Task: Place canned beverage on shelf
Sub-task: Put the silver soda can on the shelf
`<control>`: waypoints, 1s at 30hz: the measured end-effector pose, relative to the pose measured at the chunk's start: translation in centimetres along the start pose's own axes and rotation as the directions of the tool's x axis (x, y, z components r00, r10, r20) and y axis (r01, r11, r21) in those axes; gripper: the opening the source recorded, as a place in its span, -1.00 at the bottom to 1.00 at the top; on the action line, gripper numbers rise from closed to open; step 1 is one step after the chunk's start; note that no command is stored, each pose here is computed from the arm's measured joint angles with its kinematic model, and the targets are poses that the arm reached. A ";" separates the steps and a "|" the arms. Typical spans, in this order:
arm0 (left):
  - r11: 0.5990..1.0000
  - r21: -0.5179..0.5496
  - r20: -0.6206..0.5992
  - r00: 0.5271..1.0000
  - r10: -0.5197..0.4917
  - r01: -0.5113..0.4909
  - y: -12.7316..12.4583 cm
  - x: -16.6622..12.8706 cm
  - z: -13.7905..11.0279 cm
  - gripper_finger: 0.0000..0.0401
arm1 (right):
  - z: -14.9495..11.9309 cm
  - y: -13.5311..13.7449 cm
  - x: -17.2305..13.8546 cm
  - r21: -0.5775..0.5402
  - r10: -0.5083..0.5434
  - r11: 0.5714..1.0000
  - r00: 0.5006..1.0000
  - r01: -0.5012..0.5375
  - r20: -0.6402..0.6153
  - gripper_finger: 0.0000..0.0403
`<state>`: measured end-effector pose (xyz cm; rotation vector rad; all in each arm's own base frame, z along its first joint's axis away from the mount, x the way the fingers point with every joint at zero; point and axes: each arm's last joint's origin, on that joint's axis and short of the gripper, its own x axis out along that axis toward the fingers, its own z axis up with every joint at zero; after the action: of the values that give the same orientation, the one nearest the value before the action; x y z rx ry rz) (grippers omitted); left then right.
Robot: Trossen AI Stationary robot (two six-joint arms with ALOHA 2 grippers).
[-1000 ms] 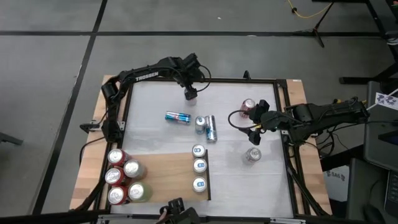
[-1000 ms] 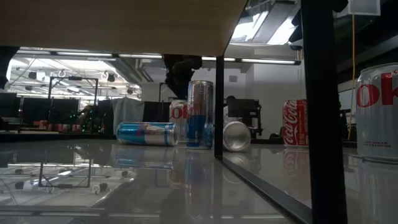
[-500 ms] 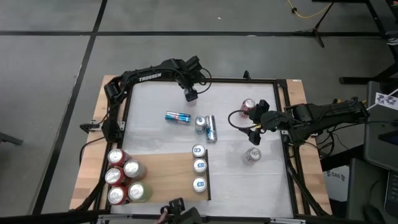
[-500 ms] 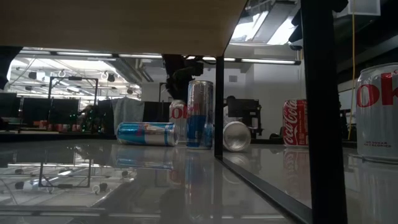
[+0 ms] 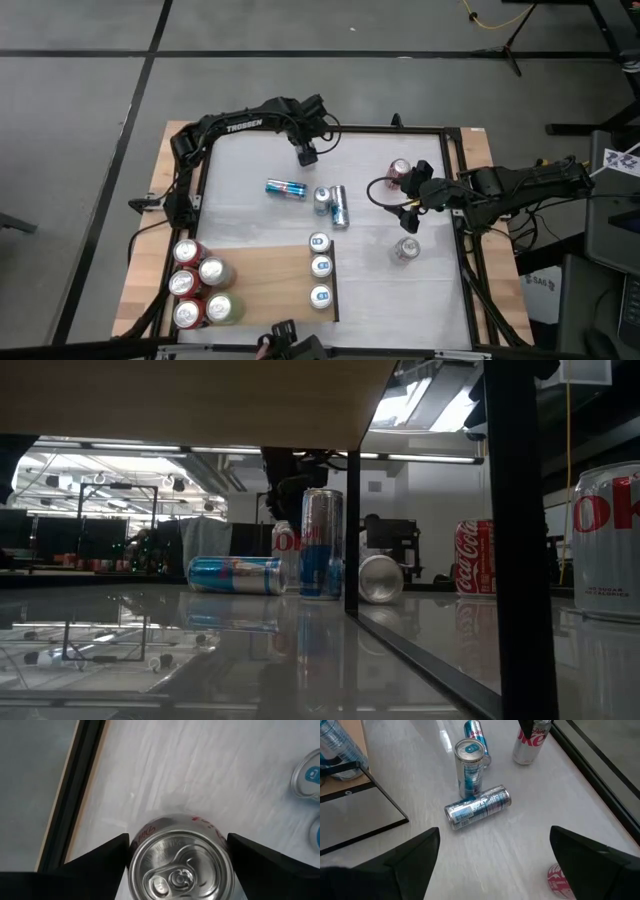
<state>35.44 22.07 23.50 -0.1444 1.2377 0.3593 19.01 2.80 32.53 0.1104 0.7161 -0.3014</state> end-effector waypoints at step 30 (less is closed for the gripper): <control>1.000 0.007 0.064 0.998 -0.018 0.018 -1.9 -15.1 2.5 0.35 | 0.0 0.0 0.0 -0.004 0.000 1.000 1.000 0.000 0.000 0.82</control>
<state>34.13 18.22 38.40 -0.1372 1.1733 0.3419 19.01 2.79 32.53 0.1068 0.7170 -0.3004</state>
